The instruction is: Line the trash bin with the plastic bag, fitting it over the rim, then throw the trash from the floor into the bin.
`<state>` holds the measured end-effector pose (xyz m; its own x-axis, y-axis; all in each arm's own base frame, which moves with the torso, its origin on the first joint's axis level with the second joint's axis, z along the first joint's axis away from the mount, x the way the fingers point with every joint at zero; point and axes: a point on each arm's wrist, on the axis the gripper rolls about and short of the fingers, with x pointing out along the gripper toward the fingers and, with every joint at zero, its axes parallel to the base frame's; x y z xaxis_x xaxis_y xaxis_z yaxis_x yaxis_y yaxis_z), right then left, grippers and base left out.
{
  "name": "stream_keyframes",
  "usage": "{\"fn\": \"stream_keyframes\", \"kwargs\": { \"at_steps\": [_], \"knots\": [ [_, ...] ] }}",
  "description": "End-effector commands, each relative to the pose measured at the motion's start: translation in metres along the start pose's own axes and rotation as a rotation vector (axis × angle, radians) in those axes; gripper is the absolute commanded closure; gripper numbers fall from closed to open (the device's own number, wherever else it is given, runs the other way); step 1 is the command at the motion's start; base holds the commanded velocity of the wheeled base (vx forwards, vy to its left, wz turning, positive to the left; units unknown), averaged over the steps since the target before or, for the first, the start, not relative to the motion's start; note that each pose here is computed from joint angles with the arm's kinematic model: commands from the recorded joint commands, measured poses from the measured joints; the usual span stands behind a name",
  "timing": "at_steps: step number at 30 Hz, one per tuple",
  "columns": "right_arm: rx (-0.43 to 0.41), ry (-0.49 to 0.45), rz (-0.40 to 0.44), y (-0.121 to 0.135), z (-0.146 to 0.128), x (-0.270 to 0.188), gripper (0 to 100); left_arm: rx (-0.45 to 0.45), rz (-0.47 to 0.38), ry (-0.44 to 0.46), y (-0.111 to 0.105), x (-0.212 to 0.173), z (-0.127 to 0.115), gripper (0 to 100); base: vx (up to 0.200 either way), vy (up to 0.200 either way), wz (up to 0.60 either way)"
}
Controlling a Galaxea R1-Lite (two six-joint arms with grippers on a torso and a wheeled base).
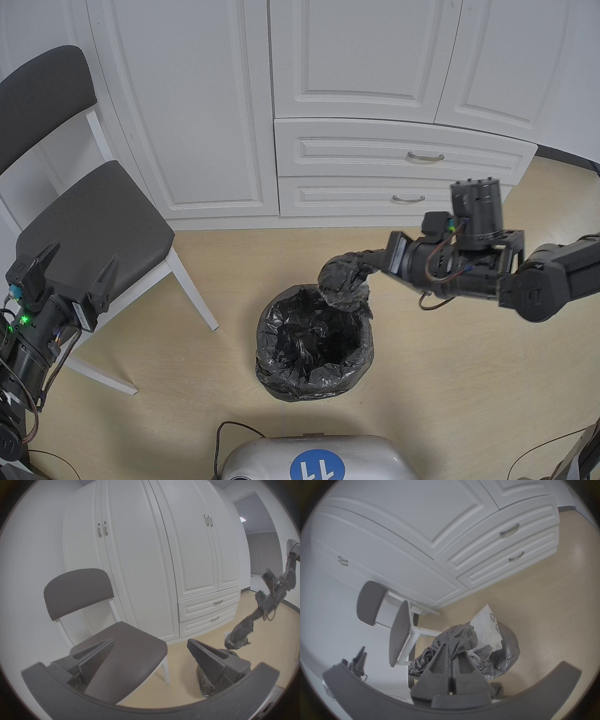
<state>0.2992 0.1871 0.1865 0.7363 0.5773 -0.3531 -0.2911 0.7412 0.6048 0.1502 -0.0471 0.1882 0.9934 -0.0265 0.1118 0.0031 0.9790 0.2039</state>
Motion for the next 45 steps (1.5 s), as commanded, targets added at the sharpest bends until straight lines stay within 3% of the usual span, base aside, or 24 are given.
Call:
{"fn": "stream_keyframes", "kwargs": {
  "at_steps": [1,9,18,27,38,45],
  "knots": [
    [0.007,0.112,-0.042,-0.004,-0.048,0.054,100,0.022,0.045,-0.042,0.01,-0.008,0.007,0,0.0,0.0,0.0],
    [0.083,0.096,-0.023,-0.022,-0.076,0.091,100,0.04,0.051,-0.026,0.011,-0.008,0.004,0,0.0,0.0,0.0],
    [0.109,0.155,-0.122,-0.068,-0.1,0.122,100,0.049,0.043,0.008,0.011,-0.008,0.001,0,0.0,0.0,0.0],
    [0.131,0.166,-0.161,-0.09,-0.109,0.142,100,0.051,0.045,0.012,0.011,-0.008,0.0,0,0.0,0.0,0.0],
    [0.183,0.142,-0.166,-0.094,-0.111,0.159,100,0.054,0.043,0.022,0.01,-0.006,-0.002,0,0.0,0.0,0.0],
    [0.236,0.059,-0.164,-0.086,-0.102,0.167,100,0.053,0.041,0.02,0.01,-0.007,-0.001,0,0.0,0.0,0.0]
  ]
}}
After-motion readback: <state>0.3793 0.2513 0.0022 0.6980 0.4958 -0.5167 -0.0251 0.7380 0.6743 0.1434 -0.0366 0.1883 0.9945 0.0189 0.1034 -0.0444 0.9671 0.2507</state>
